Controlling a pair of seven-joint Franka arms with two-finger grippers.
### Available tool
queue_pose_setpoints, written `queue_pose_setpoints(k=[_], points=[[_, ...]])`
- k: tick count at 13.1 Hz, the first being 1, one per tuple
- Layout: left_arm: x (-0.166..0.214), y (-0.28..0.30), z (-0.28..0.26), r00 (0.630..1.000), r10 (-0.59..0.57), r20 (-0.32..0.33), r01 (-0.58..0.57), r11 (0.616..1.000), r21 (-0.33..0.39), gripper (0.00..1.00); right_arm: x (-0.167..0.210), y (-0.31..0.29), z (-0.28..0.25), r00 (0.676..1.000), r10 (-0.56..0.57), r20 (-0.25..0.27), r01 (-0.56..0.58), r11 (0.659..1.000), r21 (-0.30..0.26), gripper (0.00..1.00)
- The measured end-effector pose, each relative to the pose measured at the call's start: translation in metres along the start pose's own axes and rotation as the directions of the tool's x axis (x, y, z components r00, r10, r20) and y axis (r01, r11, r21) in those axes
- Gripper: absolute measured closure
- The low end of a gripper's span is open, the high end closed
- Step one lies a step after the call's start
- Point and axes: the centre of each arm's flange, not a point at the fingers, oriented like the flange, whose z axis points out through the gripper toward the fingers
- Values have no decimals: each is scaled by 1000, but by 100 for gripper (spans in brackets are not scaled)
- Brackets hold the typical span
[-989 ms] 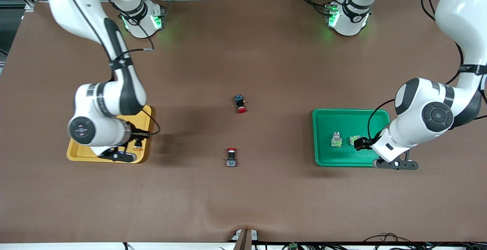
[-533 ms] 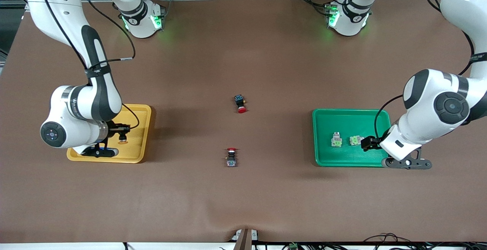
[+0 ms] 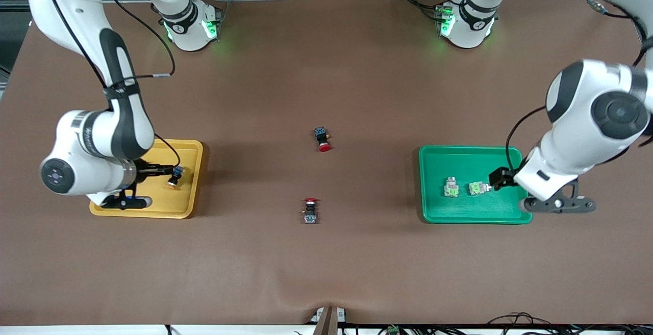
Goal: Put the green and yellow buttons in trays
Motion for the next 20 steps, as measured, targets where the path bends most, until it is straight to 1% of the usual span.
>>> queue_pose_setpoints(k=[1, 2, 3, 5, 7, 8, 10, 13, 16, 18, 20], points=[[-9, 0, -22, 1000, -19, 4, 19, 1000, 9, 0, -6, 0, -20, 1000, -7, -27, 7, 1000, 15, 4], [-19, -2, -44, 999, -33, 4, 32, 999, 22, 0, -15, 0, -43, 998, -19, -52, 21, 999, 27, 0], [-28, -4, -65, 999, -45, 1, 45, 999, 27, 0, -25, 1, -67, 996, -38, -76, 40, 999, 26, 0], [-43, -19, -97, 998, -64, -5, 64, 998, -13, 0, -53, -1, -116, 991, -73, -116, 75, 997, 11, 0], [-49, -52, -110, 998, -55, 5, 55, 997, -61, 0, -87, -1, -160, 988, -82, -133, 83, 996, 8, 0], [-53, -69, -112, 999, -51, 18, 52, 996, -68, 0, -105, -1, -179, 987, -82, -140, 84, 996, 8, 0], [-60, -88, -119, 998, -47, 35, 49, 997, -65, 0, -138, -4, -208, 988, -73, -138, 75, 997, 5, 0], [-82, -89, -138, 996, -31, 85, 36, 998, -59, 0, -172, 3, -240, 992, -51, -114, 52, 999, 6, 0], [-105, -100, -155, 995, -8, 104, 14, 998, -58, 0, -183, 20, -262, 992, -20, -126, 22, 1000, 14, 0], [-122, -116, -154, 993, -3, 117, 11, 998, -60, 0, -183, 30, -263, 992, -3, -128, 5, 1000, 18, 0], [-132, -122, -157, 994, -9, 113, 15, 998, -60, 0, -184, 34, -264, 992, 6, -129, -4, 1000, 20, 0]])
